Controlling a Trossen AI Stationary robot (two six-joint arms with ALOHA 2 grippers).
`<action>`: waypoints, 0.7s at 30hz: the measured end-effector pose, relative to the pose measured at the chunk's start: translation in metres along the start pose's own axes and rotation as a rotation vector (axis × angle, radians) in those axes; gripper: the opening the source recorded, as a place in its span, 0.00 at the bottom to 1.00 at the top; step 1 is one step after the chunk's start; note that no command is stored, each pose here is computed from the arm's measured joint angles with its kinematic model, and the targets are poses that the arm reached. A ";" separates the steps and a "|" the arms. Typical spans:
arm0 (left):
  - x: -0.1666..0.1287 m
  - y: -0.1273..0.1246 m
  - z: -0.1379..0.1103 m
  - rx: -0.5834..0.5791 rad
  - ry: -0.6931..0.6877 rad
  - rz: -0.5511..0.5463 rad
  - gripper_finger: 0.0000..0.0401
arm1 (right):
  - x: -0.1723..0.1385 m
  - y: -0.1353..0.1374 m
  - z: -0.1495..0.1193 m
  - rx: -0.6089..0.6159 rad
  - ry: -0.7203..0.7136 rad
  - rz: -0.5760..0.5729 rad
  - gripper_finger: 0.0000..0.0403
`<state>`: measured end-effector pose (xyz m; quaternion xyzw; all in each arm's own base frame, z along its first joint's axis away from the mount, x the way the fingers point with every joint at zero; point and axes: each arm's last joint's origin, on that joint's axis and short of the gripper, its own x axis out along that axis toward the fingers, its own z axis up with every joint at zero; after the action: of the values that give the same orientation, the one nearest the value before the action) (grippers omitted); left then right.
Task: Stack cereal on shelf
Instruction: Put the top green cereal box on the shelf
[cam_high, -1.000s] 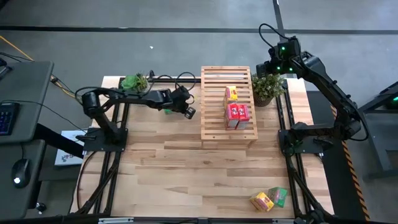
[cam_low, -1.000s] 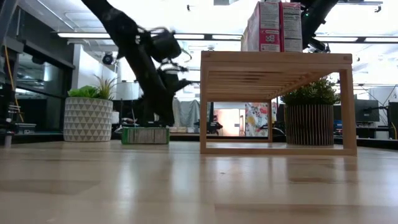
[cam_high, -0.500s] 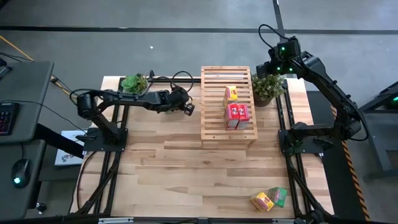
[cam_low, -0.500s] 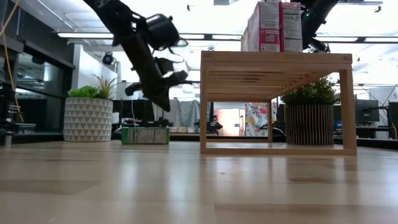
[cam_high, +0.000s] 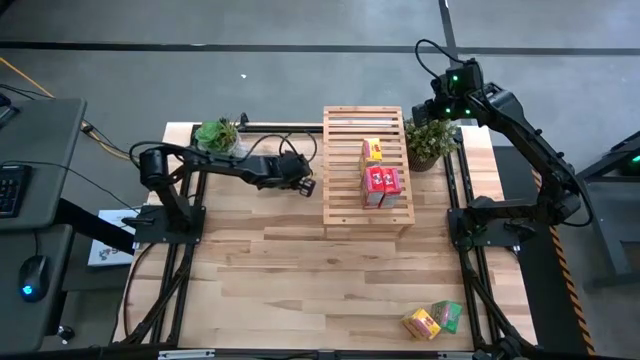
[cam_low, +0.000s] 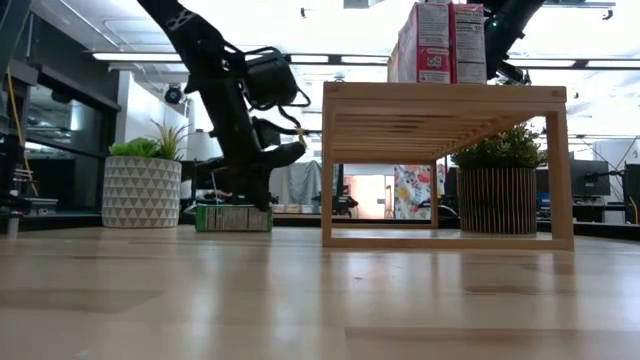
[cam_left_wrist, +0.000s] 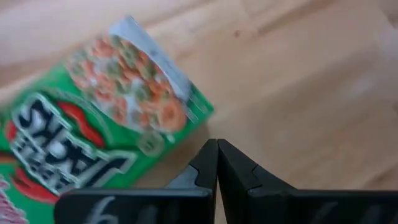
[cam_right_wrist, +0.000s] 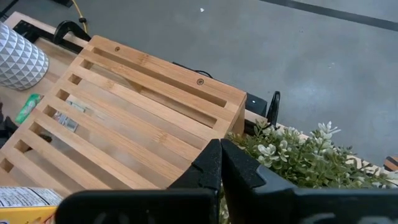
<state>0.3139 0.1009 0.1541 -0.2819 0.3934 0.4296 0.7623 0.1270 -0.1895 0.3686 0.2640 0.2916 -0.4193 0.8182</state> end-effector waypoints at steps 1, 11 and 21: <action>0.000 -0.002 -0.003 -0.002 0.014 -0.006 0.00 | 0.000 0.000 0.000 0.000 0.000 0.000 0.00; -0.045 -0.027 -0.031 0.054 -0.026 -0.040 0.00 | 0.000 0.000 0.000 0.000 -0.001 0.001 0.00; -0.026 -0.016 0.001 -0.134 -0.257 0.045 0.00 | 0.000 0.000 0.001 0.000 -0.010 0.004 0.00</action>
<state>0.3198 0.0825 0.1783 -0.2657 0.2695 0.5045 0.7760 0.1275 -0.1900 0.3694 0.2624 0.2870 -0.4188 0.8206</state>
